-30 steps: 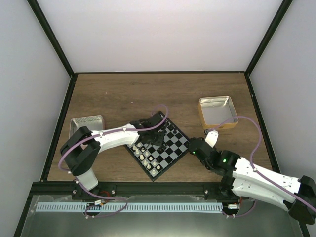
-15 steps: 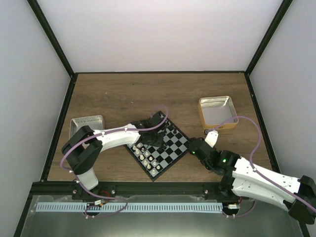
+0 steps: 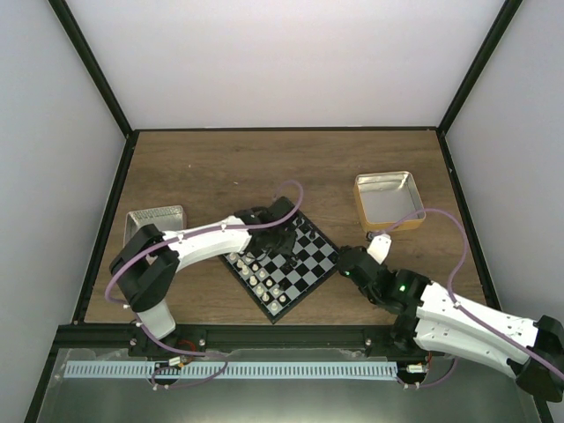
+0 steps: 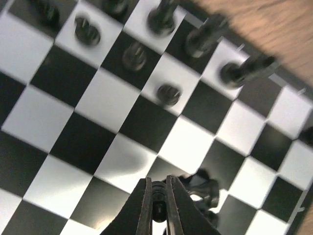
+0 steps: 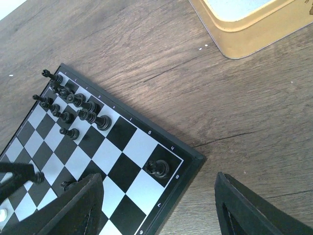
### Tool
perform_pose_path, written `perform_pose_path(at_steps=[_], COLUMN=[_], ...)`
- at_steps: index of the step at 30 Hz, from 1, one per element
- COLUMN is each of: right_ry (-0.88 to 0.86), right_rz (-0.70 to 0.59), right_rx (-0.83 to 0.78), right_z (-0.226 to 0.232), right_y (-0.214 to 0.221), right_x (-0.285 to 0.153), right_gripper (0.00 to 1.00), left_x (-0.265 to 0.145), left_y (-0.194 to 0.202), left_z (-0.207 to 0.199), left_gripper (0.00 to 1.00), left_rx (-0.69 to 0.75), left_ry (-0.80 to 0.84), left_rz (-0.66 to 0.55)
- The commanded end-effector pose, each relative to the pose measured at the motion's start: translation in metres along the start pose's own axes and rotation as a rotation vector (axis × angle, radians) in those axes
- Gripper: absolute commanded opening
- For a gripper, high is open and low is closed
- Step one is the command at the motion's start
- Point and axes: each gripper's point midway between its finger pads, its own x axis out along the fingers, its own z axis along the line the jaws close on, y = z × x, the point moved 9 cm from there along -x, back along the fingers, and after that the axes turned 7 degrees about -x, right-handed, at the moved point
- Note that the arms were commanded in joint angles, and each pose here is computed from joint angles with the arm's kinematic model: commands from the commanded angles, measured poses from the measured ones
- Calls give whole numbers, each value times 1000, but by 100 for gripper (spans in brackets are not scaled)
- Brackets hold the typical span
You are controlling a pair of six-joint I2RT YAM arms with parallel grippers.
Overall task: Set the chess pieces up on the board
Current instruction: Pick up the chess piece from the chessboard, then place the chess piece on the chessboard.
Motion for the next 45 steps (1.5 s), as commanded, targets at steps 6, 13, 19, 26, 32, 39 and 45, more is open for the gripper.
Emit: perform_pose_path(at_steps=[6, 13, 19, 26, 32, 39, 45], right_ry=[36, 38, 39, 39, 38, 33, -6], right_rz=[-44, -51, -50, -51, -50, -46, -40], right_rx=[44, 44, 42, 41, 38, 38, 24], right_z=[-10, -13, -13, -13, -12, -12, -6], right_y=[-2, -2, -1, -1, -1, -1, -4], right_x=[-4, -5, -5, -4, -4, -4, -7], right_gripper=[64, 64, 64, 64, 64, 64, 64], left_x=[-4, 17, 28, 39, 42, 33, 3], left_y=[-30, -34, -35, -35, -35, -38, -42], left_z=[-36, -49, -52, -54, -54, -57, -57], left_gripper=[7, 9, 10, 11, 14, 25, 37], left_rx=[74, 113, 123, 138, 142, 142, 125], left_ry=[47, 30, 14, 2, -3, 8, 53], left_rz=[-72, -39, -25, -7, 2, -13, -56])
